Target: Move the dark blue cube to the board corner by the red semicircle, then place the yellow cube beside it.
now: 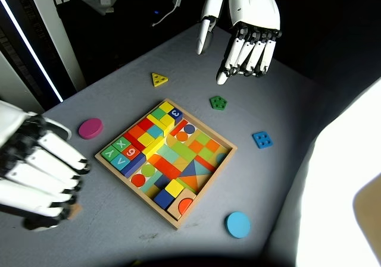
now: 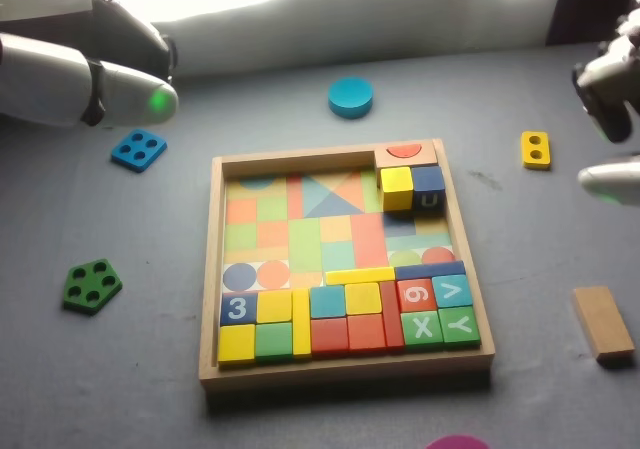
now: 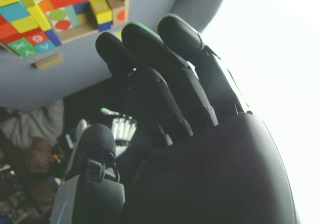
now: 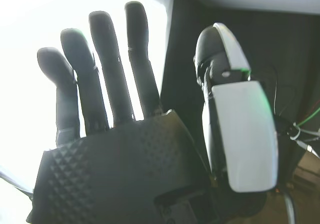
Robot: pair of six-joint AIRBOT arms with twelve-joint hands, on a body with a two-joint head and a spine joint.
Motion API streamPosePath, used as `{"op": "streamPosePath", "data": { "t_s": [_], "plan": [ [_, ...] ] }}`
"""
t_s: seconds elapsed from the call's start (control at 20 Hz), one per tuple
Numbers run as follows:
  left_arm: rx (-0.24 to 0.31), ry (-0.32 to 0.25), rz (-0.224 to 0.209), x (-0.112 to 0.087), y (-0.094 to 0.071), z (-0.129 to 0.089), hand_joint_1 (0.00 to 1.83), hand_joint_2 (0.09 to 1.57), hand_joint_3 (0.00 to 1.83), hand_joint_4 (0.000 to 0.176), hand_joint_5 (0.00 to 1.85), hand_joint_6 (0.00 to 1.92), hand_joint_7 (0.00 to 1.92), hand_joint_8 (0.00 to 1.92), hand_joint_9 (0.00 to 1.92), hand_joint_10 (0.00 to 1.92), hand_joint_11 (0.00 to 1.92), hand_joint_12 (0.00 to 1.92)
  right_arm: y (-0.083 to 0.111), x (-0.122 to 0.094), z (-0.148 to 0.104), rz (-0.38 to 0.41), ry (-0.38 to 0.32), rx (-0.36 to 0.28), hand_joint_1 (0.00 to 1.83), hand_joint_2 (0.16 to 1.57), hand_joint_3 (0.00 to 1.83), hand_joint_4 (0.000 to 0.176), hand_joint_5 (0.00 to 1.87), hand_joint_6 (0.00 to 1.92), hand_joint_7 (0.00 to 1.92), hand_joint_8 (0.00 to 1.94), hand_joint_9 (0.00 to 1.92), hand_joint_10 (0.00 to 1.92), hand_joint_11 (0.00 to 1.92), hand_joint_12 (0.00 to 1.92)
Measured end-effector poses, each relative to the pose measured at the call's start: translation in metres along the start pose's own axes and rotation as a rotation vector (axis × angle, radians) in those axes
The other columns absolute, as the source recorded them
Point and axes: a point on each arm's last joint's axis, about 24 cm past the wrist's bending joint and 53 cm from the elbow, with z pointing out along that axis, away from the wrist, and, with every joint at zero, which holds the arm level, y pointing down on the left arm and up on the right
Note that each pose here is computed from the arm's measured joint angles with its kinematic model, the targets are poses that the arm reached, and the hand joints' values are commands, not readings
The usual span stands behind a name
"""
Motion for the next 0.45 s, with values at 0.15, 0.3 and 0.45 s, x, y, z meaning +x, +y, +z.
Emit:
{"op": "streamPosePath", "data": {
  "t_s": [0.15,0.3,0.45],
  "plan": [
    [0.000,0.001,0.002,0.0005,-0.0003,0.0001,0.10,1.37,0.00,0.000,0.60,1.09,0.89,1.08,0.78,1.36,0.54,1.68,-0.0047,-0.0013,-0.0053,0.000,0.001,0.013,0.19,1.25,0.00,0.000,0.66,1.43,0.72,1.63,0.57,1.92,0.39,1.92],
    [0.000,0.002,0.002,0.0005,-0.0002,0.0001,0.07,1.37,0.00,0.000,0.62,1.05,0.87,1.11,0.77,1.39,0.54,1.69,-0.0046,-0.0008,-0.0054,0.011,0.003,0.013,0.20,1.24,0.00,0.000,0.70,1.43,0.77,1.64,0.62,1.92,0.41,1.92],
    [0.000,0.001,0.003,0.0004,-0.0001,0.0001,0.04,1.38,0.00,0.000,0.61,1.09,0.88,1.14,0.77,1.43,0.54,1.73,-0.0041,-0.0020,-0.0053,0.051,0.000,0.011,0.17,1.25,0.00,0.000,0.69,1.42,0.75,1.66,0.61,1.92,0.38,1.92]
  ]
}}
